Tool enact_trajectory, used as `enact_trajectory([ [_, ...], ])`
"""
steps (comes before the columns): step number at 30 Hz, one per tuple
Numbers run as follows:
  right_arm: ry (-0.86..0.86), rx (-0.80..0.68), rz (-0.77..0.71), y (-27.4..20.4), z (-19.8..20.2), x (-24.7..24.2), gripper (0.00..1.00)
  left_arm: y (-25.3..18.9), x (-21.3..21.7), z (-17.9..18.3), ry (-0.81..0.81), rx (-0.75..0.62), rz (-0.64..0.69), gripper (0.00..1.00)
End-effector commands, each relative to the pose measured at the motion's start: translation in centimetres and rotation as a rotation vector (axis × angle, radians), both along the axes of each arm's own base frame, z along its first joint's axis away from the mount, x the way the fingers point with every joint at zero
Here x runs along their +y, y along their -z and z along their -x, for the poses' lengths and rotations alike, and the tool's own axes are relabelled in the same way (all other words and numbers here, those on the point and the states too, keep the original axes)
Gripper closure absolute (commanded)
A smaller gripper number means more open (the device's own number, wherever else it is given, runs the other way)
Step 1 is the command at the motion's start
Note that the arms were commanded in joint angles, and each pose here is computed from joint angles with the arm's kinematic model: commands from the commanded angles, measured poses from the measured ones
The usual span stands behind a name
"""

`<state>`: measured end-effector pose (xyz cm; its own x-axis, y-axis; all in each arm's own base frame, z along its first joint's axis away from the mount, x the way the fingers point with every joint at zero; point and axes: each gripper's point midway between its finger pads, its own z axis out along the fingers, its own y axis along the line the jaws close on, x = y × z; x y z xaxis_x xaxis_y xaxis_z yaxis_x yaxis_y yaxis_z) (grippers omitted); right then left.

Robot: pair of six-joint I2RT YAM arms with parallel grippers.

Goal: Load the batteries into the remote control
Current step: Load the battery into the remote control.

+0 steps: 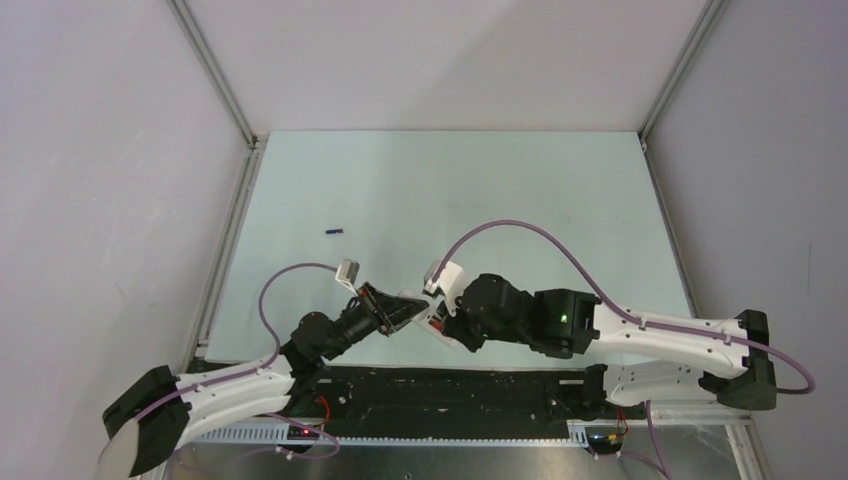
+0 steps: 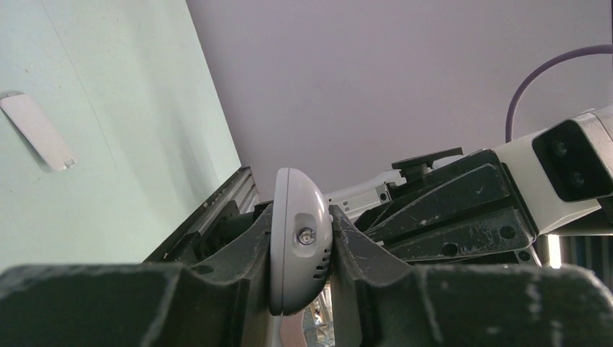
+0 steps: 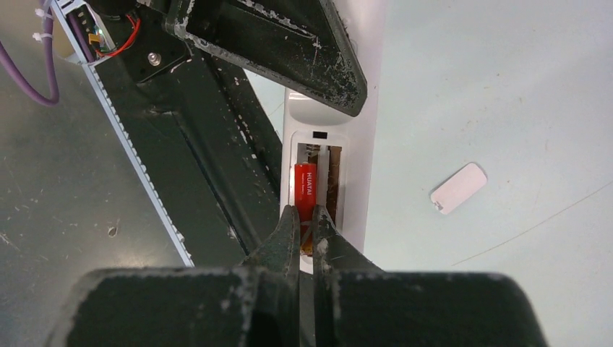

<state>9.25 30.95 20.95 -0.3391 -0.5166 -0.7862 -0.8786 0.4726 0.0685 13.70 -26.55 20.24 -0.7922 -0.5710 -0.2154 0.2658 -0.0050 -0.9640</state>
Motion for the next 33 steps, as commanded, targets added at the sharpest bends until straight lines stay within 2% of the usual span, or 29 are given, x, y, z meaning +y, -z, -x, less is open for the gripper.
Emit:
enact_trajectory([
  [1,-0.032,-0.008,-0.054,-1.9,-0.1,1.3,1.00,0.7,0.6,0.4,-0.003,-0.023,0.003,1.00],
  [13,-0.021,0.021,0.029,-0.3,-0.4,1.1,1.00,0.4,0.7,0.3,-0.014,-0.043,-0.004,1.00],
  [22,-0.006,0.024,0.005,-1.2,-0.4,0.6,1.00,0.6,0.8,0.2,-0.022,-0.048,-0.021,1.00],
  [33,0.000,0.077,0.055,0.3,-0.3,0.5,1.00,0.7,0.7,0.1,-0.027,-0.067,-0.055,1.00],
])
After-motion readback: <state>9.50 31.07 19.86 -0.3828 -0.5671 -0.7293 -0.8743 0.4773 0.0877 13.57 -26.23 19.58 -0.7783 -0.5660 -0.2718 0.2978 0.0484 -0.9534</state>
